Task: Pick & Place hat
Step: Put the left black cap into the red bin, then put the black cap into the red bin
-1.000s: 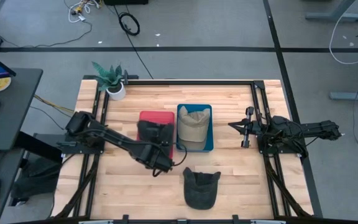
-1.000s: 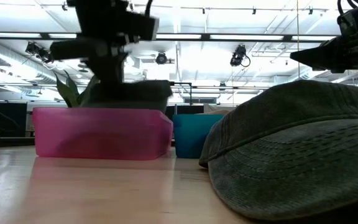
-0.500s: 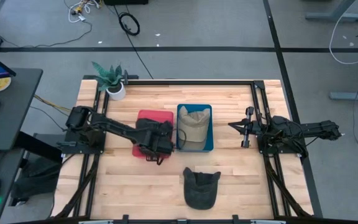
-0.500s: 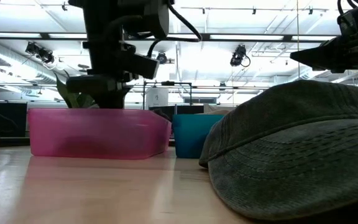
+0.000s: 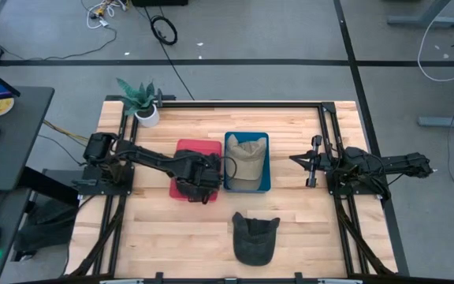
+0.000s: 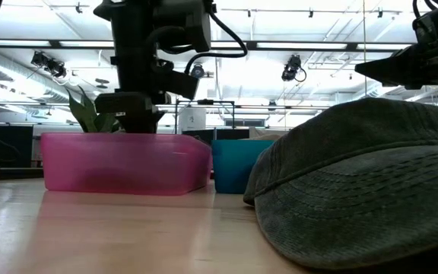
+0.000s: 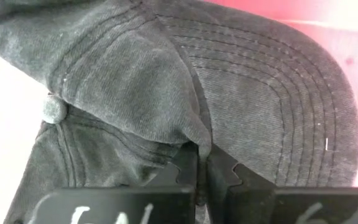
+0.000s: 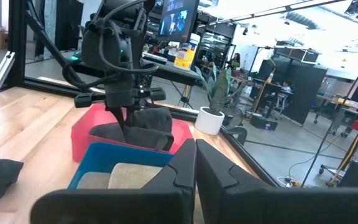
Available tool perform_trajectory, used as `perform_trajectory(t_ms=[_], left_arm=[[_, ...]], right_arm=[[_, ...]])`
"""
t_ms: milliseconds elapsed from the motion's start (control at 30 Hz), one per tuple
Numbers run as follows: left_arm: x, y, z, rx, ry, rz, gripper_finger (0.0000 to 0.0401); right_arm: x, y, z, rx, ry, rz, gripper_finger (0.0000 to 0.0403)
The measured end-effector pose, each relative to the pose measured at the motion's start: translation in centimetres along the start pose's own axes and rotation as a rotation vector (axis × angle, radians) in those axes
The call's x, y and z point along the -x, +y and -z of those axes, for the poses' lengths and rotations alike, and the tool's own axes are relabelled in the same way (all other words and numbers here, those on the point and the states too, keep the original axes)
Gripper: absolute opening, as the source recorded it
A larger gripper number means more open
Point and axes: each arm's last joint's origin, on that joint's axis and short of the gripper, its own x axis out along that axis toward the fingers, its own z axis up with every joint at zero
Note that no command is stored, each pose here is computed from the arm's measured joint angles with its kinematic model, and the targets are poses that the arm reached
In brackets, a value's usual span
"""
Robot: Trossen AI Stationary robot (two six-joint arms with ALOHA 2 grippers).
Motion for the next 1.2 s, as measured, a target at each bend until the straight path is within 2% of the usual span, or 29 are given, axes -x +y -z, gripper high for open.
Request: perform_trajectory(t_ms=[133,333,500,767,967,1067,1200], left_arm=[[0.0,0.0,0.0,0.022,-0.002,-0.003,0.0014],[0.3,-0.1,0.1,0.047,-0.011,-0.021,0.0056],[2.7,0.0,0.1,0.083,-0.047,-0.059,0.0088],[7.6,-1.7,-0.5,0.085,-0.237,-0.031,0.0109],[9.8,-3.7,-1.3,0.023,-0.378,0.003,0.011],[10.7,-4.7,-2.0,-0.008,-0.492,0.03,0.011],[11.9,-6.2,-2.8,-0.082,-0.645,0.118,0.011]], right_arm=[[0.0,0.0,0.0,0.0,0.0,0.0,0.0013],[0.0,0.0,0.0,0.0,0.0,0.001,0.0013],[0.0,0.0,0.0,0.0,0.0,0.001,0.0013],[0.0,0.0,0.0,0.0,0.0,0.0,0.0013],[0.0,0.0,0.0,-0.001,-0.004,0.001,0.0013],[0.0,0.0,0.0,-0.001,-0.005,0.001,0.0013],[0.0,0.0,-0.1,-0.001,-0.005,0.002,0.0013]])
